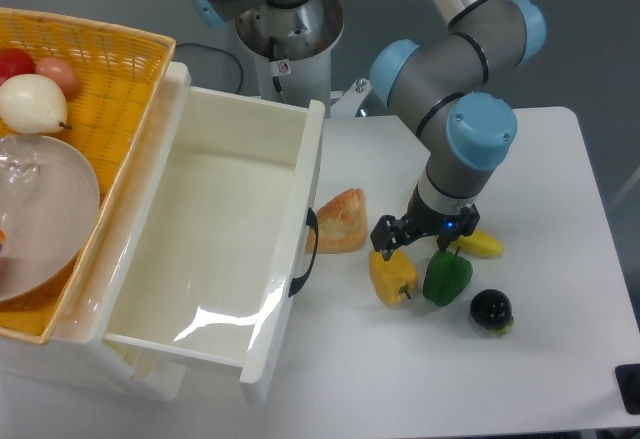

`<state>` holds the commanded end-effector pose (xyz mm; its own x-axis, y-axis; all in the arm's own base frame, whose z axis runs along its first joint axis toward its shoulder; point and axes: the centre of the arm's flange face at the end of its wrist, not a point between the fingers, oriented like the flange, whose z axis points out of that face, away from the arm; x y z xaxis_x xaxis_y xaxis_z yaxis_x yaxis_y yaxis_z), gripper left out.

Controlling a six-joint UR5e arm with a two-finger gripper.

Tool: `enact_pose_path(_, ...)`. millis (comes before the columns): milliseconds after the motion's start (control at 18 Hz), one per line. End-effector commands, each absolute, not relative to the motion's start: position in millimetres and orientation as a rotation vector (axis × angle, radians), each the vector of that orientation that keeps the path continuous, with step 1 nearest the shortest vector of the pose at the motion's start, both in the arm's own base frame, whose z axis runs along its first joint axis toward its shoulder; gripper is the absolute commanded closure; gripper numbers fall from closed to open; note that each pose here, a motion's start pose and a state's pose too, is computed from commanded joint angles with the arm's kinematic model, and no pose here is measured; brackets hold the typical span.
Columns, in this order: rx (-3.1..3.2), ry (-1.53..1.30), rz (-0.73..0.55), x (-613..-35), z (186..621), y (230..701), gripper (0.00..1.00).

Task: Pick up the yellow pepper
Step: 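Move the open gripper down over the yellow bell pepper, then lower the gripper around the yellow pepper and close on it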

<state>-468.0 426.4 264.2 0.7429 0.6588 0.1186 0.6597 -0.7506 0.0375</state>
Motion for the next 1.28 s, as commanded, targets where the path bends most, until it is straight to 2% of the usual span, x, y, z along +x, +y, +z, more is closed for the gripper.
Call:
enact_pose_path(278, -2.953, -1.109, -0.224, -456.6, 235.5, 451.8, 0.00)
enact_pose_path(1278, -2.955, -1.096, -0.217, -470.6, 213.1, 463.8, 0.00)
